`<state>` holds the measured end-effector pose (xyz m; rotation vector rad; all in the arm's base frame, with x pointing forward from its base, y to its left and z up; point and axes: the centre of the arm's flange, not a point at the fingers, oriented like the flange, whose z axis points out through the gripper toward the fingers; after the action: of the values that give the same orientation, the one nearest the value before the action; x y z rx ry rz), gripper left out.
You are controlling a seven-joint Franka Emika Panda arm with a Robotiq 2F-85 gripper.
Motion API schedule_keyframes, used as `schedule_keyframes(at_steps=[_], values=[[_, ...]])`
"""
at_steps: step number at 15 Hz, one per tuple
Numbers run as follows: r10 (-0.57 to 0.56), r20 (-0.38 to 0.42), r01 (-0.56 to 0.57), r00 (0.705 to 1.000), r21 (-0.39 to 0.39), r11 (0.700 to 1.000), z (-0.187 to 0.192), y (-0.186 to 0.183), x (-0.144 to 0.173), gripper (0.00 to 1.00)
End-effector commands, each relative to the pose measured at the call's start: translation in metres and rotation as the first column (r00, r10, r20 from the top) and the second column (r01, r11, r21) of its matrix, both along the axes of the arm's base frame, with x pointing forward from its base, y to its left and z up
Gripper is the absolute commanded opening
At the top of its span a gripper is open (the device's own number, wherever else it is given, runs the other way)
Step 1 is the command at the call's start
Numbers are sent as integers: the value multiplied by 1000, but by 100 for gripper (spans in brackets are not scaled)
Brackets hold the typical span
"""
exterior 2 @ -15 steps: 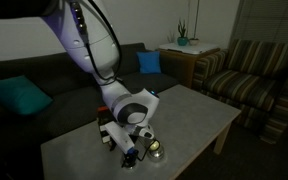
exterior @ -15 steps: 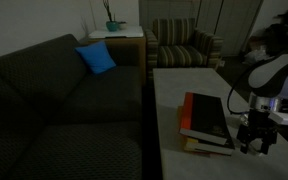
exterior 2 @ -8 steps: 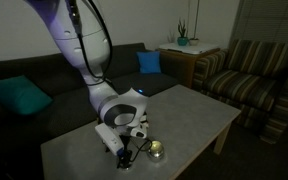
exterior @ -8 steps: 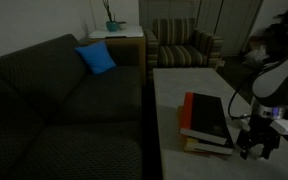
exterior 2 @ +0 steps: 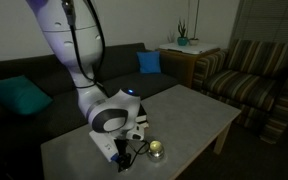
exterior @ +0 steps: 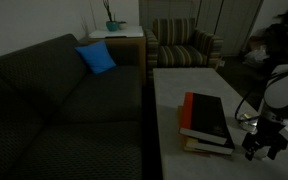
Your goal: Place the lid on the silver container
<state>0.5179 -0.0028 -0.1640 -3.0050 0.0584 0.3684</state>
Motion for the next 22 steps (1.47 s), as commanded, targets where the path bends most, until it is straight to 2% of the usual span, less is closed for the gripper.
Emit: schedule_keyframes(at_steps=[1, 5, 11, 15, 16, 17, 21, 22], values=[[-6, 26, 7, 1000, -33, 999, 15, -4, -10, 100], [-32, 3, 32, 999, -4, 999, -5, -18, 4, 100], [-49, 34, 48, 998, 20, 999, -29, -30, 27, 100], [-48, -23, 48, 999, 18, 999, -42, -23, 41, 100], [-42, -36, 43, 998, 14, 999, -43, -23, 42, 75], [-39, -47, 40, 998, 13, 999, -43, -23, 43, 74], [-41, -72, 42, 997, 11, 999, -39, -32, 43, 48], [-40, -75, 42, 996, 14, 999, -38, -31, 42, 44]])
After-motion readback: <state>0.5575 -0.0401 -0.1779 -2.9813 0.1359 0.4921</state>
